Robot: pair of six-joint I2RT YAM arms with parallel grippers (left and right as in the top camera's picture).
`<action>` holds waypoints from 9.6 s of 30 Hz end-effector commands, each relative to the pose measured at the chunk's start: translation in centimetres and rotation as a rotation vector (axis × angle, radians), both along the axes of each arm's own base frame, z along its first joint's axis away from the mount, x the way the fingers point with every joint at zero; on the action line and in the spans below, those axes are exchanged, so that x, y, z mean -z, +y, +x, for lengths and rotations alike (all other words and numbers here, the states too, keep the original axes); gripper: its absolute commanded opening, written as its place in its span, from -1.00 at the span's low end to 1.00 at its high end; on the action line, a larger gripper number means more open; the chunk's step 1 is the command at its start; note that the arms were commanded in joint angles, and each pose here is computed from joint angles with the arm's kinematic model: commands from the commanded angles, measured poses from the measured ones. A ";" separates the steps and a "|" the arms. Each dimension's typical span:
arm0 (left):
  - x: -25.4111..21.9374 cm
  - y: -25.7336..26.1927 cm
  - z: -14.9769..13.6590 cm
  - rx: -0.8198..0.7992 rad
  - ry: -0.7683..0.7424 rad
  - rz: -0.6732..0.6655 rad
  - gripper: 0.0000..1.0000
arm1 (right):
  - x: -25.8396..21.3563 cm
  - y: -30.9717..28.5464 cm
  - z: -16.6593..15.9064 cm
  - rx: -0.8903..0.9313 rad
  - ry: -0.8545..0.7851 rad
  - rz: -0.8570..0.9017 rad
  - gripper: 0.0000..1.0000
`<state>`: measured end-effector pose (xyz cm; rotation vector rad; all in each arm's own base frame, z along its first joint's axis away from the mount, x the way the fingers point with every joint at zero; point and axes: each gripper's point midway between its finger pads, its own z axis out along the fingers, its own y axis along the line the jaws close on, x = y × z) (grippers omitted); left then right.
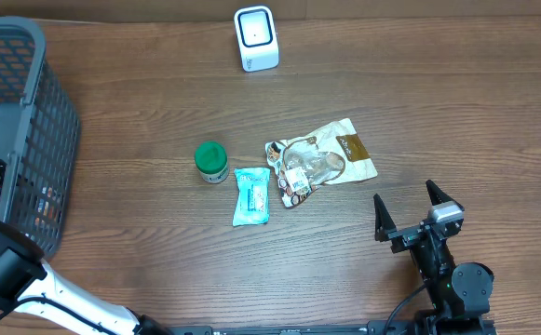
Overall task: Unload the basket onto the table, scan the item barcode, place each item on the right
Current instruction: 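Reach into the basket and grasp the orange tissue box with left gripper, then carry the orange tissue box out and set it left of the jar, then return the left gripper into the basket and grasp the green tissue pack, then lift the green tissue pack out and place it left of the wipes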
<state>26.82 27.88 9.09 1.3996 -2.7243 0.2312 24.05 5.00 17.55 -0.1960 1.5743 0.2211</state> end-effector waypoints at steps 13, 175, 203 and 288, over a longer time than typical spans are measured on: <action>0.7 -4.2 4.9 0.274 -0.181 -0.090 0.50 | 0.1 0.0 0.0 -0.001 -0.005 0.005 1.00; 2.2 1.0 -6.6 -0.360 0.299 0.318 0.11 | 0.1 0.0 0.0 -0.001 -0.005 0.005 1.00; 5.8 1.1 -5.5 -0.383 0.222 0.323 -0.91 | 0.1 0.0 0.0 0.000 -0.005 0.005 1.00; -3.9 -39.8 1.9 0.810 -0.204 0.122 -0.01 | 0.1 0.0 0.0 0.000 -0.005 0.005 1.00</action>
